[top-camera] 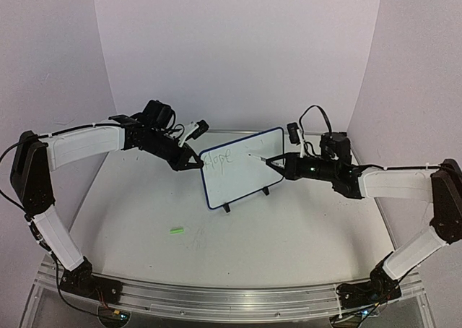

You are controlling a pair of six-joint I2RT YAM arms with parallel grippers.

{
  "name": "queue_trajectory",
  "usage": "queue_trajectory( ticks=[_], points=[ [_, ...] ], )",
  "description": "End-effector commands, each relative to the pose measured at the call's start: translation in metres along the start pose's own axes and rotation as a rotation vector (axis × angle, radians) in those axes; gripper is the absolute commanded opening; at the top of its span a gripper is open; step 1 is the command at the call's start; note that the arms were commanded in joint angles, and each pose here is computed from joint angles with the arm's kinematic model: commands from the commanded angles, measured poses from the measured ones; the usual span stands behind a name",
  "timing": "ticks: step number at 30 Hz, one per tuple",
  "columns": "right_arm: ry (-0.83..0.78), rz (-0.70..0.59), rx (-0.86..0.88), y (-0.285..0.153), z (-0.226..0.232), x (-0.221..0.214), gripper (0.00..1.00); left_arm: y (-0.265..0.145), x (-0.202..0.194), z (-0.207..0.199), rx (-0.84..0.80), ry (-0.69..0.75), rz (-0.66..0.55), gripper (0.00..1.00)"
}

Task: Write a sentence on the whiteboard
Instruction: Write on the whiteboard with the whiteboard marker without the cap.

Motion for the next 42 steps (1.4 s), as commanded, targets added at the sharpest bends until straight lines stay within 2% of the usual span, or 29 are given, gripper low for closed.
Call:
queue_trajectory(
  ticks=[1,23,42],
  points=[
    [-0.035,-0.052,0.061,0.006,-0.004,0.022,0.00,0.003,-0.004,0.001,0.026,0.010,0.039,0.00],
    [-0.015,-0.116,0.080,0.026,-0.036,0.039,0.00,0.004,-0.005,0.002,0.036,0.013,0.041,0.00],
    [0.005,-0.081,0.112,0.037,-0.045,0.028,0.00,0.006,-0.005,0.003,0.037,0.010,0.047,0.00]
  ],
)
Point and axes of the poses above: each gripper's point midway between its finger pads, its own y axis out along the fingers, its own z axis along the line the jaws close on, x = y × z, the point moved 9 cm from there along -y, back along the fingers, and after that the axes turned 14 degrees about -y, right-handed, at the moved point
